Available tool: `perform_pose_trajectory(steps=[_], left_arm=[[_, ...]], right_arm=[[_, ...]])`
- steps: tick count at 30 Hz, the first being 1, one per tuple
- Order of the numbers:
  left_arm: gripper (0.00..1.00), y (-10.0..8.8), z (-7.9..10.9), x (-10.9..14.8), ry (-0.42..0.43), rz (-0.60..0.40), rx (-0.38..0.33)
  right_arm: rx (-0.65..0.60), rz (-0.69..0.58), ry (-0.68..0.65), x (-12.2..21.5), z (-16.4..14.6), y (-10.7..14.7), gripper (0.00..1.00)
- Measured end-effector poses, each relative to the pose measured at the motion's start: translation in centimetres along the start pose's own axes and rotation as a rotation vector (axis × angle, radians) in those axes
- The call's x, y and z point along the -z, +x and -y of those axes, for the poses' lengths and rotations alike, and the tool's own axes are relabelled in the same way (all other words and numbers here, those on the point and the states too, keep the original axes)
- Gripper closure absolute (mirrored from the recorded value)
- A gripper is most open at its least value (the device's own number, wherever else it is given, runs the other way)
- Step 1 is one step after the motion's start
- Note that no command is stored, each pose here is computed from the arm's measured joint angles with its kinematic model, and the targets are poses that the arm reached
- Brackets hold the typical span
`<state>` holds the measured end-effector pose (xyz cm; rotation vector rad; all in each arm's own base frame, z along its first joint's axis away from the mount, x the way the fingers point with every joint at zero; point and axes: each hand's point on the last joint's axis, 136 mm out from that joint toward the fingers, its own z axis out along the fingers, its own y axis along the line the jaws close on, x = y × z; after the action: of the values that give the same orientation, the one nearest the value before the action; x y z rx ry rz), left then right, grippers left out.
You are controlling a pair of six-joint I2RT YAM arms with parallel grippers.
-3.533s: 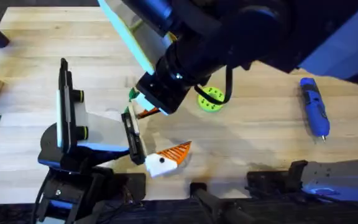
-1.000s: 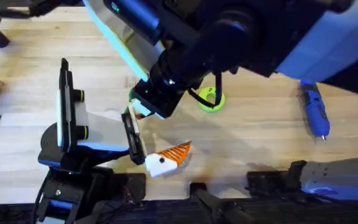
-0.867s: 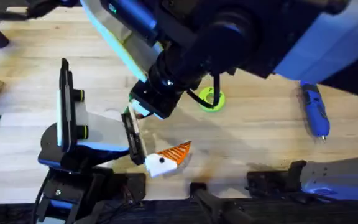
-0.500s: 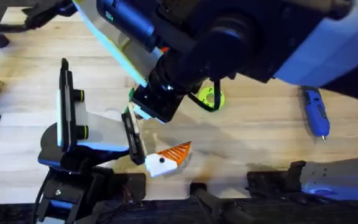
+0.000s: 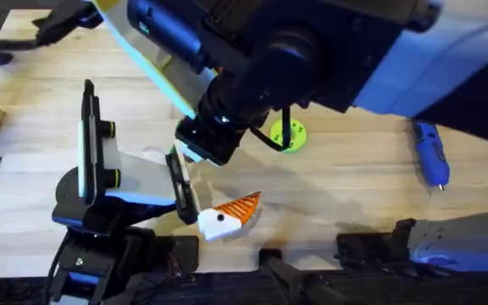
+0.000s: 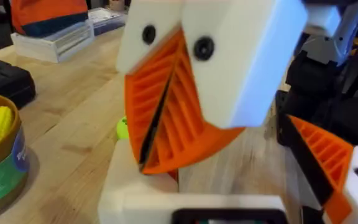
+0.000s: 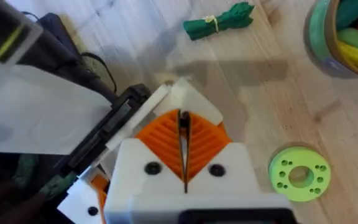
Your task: Pick up the gripper from the table and insert it into the empty holder that is missing its gripper. Then pick up a screw, insert it into the mounting hole, and use the screwdriver to tighten it. Finally, clean up the table by picking up the vegetable and placing it into the bucket.
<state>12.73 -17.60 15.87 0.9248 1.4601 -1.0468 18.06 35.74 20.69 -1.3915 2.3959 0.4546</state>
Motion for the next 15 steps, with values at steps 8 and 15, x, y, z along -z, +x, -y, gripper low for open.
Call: perform_pose_trajectory(steps=[8, 15], left_arm=[[0.015, -0.01, 0.01, 0.00, 0.001, 0.000, 0.002], [0.013, -0.02, -0.09, 0.00, -0.005, 0.001, 0.002]], right_arm=[[0.000, -0.001, 0.000, 0.02, -0.01, -0.02, 0.994], [-0.007, -0.008, -0.009, 0.02, -0.22, 0.13, 0.555]])
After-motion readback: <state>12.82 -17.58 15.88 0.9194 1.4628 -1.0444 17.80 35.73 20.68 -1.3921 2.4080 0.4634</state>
